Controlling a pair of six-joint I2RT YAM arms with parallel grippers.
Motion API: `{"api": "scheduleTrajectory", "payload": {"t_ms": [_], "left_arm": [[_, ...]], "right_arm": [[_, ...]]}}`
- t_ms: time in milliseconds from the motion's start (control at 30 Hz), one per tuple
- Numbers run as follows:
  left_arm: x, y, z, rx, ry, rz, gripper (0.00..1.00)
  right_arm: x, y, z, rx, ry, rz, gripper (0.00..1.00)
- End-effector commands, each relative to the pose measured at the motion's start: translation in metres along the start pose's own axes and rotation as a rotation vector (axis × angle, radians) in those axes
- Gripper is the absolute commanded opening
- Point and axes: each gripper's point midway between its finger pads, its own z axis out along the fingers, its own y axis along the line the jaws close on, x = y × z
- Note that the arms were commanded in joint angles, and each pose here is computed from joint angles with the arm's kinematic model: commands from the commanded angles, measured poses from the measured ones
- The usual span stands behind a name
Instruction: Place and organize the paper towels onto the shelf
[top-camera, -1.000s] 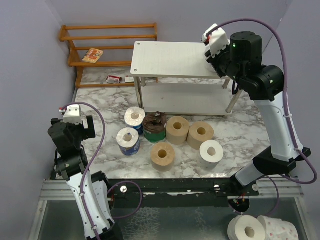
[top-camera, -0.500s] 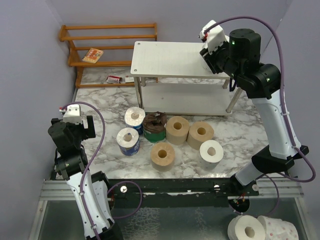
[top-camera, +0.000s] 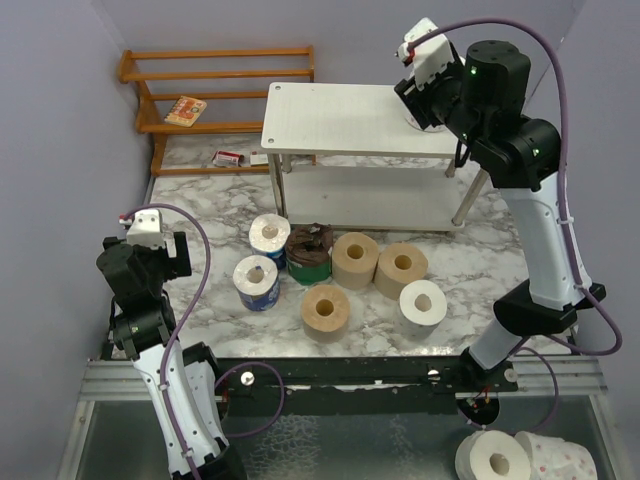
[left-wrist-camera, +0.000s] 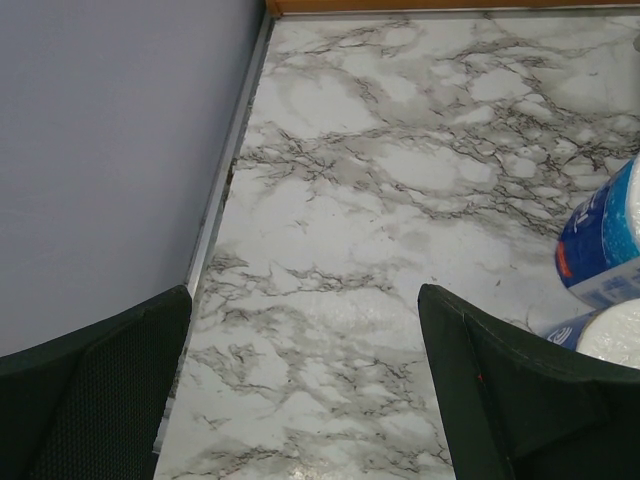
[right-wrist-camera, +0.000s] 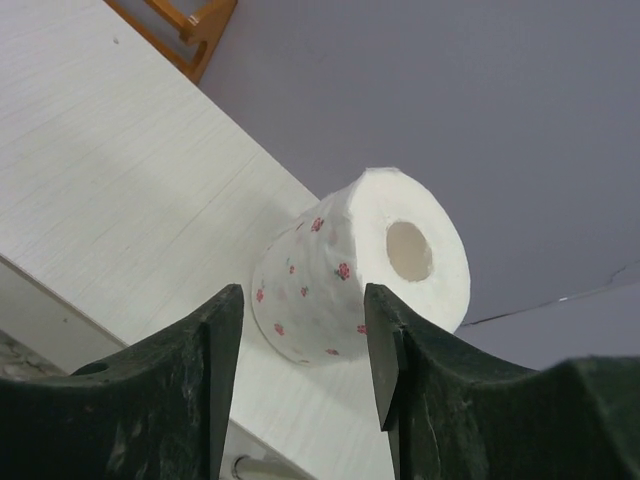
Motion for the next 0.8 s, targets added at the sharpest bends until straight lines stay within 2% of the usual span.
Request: {"api": "scheduleTrajectory", "payload": {"t_ms": [0,100,200,267,400,567,767], "left_arm": [[-0.003,0.004,0.001,-0.017,-0.021,0.007,0.99],[-0.004,0.004,0.000,-0.019,-0.023,0.006,0.99],[-0.003,0.004,0.000,-0.021,-0.021,0.006,0.99],[-0.003,0.004,0.001,-0.019,-0.018,0.005,0.99],[-0.001,0.005,0.003,-0.023,-0.006,-0.002,0.99],[0.001,0.008,0.006,-0.034,0.012,-0.008,0.99],[-0.001,0.010,0.003,-0.055,-0.003,-0.013,0.99]], "right_arm": [[-0.015,-0.003,-0.024,-0.050,-0.064,-0.026,0.53],[0.044,0.074,-0.057,-0.430,0.077,-0.095,0.50],[0.141,0.145,-0.111,-0.736,0.279,-0.153,0.49],[0.194,0.169,-0.151,-0.821,0.330,-0.200,0.51],[0.273,0.198,-0.180,-0.895,0.506,-0.252,0.52],[0.312,0.244,-0.198,-1.101,0.611,-0.181,0.51],[0.297,0.273,-0.201,-1.272,0.567,-0.076,0.51]]}}
